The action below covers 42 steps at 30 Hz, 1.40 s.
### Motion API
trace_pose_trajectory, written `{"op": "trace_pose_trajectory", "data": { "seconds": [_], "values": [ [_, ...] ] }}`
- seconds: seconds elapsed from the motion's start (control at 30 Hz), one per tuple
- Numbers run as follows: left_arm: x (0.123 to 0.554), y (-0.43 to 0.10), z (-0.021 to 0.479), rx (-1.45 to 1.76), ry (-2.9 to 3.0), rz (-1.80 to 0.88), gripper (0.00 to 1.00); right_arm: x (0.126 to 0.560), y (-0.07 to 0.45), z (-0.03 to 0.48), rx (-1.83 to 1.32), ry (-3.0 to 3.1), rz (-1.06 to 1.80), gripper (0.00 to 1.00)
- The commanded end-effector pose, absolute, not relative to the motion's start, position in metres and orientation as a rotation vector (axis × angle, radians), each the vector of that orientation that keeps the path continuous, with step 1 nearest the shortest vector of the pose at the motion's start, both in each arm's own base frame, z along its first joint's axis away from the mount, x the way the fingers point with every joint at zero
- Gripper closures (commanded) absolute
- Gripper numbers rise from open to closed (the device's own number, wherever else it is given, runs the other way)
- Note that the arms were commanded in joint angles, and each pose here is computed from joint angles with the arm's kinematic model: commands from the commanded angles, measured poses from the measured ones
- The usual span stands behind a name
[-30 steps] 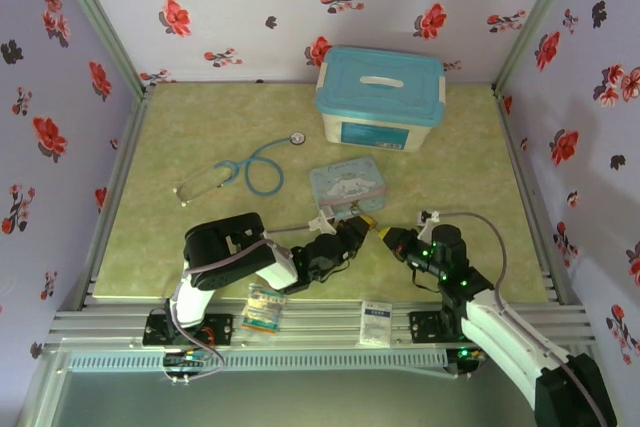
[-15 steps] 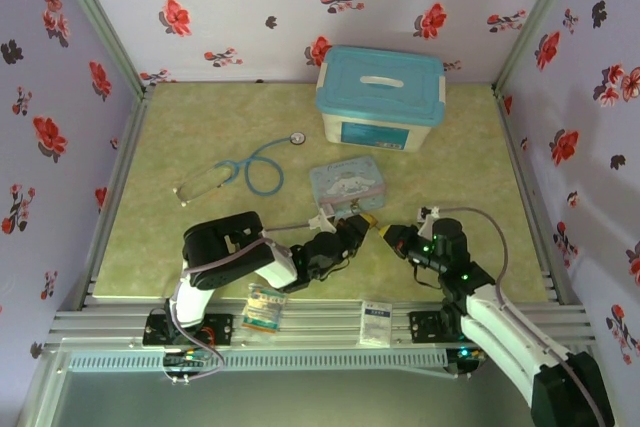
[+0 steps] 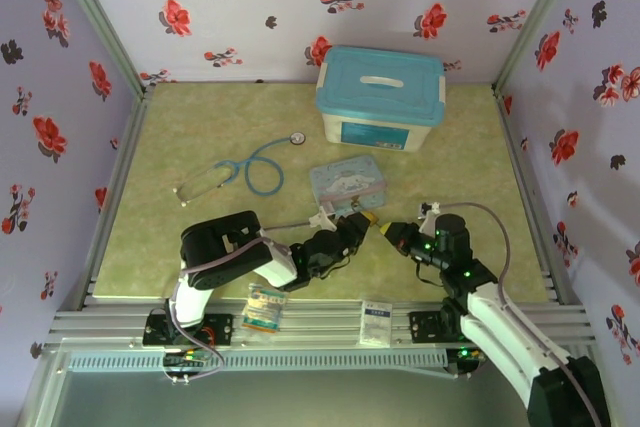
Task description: Unlock a padlock with a key
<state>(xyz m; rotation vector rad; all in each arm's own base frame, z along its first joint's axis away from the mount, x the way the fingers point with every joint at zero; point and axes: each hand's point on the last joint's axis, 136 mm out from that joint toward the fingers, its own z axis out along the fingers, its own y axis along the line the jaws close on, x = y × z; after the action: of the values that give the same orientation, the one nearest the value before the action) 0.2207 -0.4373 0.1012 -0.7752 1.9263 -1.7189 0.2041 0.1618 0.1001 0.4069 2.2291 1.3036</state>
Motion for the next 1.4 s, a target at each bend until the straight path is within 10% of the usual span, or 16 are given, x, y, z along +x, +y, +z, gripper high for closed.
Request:
{"op": "trace_pose_trajectory", "data": {
  "seconds": [0.0,1.37],
  "values": [
    [0.191,-0.467,0.146,-0.614,1.905,-1.953,1.0,0.211,0.171,0.145,0.265,2.097,1.362,1.0],
    [0.2,-0.458,0.116,-0.646,1.961,-1.877,1.0,0.216,0.178,0.146,0.448,2.085,1.513,1.0]
  ]
}}
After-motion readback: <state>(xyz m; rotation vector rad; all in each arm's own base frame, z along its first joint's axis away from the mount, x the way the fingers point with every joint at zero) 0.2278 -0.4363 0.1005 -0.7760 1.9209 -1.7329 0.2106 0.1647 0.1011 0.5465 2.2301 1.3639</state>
